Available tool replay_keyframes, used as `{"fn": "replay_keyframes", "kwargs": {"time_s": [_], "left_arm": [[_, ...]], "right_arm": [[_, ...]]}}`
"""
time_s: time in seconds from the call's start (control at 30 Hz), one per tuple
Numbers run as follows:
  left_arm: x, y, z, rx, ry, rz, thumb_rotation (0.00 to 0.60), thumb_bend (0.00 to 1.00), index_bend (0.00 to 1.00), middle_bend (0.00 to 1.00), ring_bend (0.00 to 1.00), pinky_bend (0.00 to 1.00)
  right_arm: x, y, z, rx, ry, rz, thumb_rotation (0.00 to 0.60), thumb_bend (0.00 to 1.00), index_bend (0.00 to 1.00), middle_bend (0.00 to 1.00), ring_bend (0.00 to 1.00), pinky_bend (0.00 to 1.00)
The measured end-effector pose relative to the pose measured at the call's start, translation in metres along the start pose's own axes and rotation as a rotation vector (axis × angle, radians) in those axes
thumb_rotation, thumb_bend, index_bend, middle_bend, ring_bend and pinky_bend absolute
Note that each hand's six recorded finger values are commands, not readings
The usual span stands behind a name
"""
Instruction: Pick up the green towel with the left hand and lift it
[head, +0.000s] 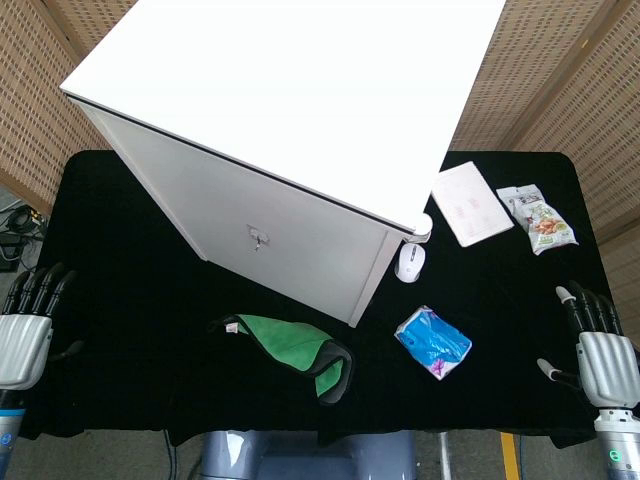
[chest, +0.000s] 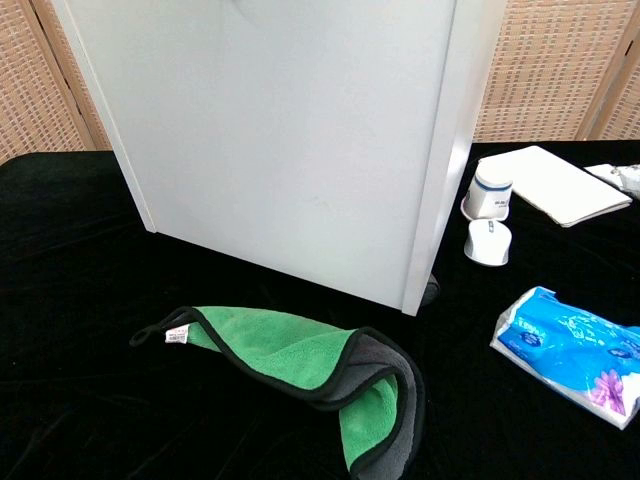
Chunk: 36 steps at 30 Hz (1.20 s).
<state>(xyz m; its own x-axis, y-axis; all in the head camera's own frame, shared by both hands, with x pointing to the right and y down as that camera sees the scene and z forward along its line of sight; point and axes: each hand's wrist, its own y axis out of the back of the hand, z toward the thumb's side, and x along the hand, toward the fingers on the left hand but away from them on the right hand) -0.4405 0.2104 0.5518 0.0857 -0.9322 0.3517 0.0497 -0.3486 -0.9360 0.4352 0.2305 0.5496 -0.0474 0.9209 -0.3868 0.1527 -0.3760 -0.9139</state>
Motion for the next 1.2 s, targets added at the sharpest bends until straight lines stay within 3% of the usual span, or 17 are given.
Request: {"fn": "replay_keyframes", "kwargs": {"time_s": [0.9,0.93,1.07,1.2], "left_arm": [[0.001,-0.009,0.010,0.006,-0.036,-0.023,0.600,0.03,0.00,0.01,0.01,0.00],[0.001,-0.010,0.012,0.005,-0.040,-0.028,0.600,0.03,0.00,0.08,0.06,0.03],[0.004,-0.016,0.021,-0.023,-0.063,-0.051,0.600,0.05,0.01,0.47,0.36,0.34],[0.010,-0.027,0.035,-0.058,-0.100,-0.087,0.600,0.07,0.05,0.63,0.51,0.48]], "right_arm": [[0.000,0.001,-0.001,-0.003,-0.005,0.002,0.600,0.12,0.00,0.00,0.00,0.00],[0.000,0.001,-0.001,-0.003,-0.005,0.002,0.600,0.12,0.00,0.00,0.00,0.00],[0.000,0.001,-0.001,-0.006,-0.006,0.001,0.600,0.12,0.00,0.00,0.00,0.00],[0.000,0.001,-0.001,-0.009,-0.009,0.000,0.600,0.11,0.00,0.00,0.00,0.00]]}}
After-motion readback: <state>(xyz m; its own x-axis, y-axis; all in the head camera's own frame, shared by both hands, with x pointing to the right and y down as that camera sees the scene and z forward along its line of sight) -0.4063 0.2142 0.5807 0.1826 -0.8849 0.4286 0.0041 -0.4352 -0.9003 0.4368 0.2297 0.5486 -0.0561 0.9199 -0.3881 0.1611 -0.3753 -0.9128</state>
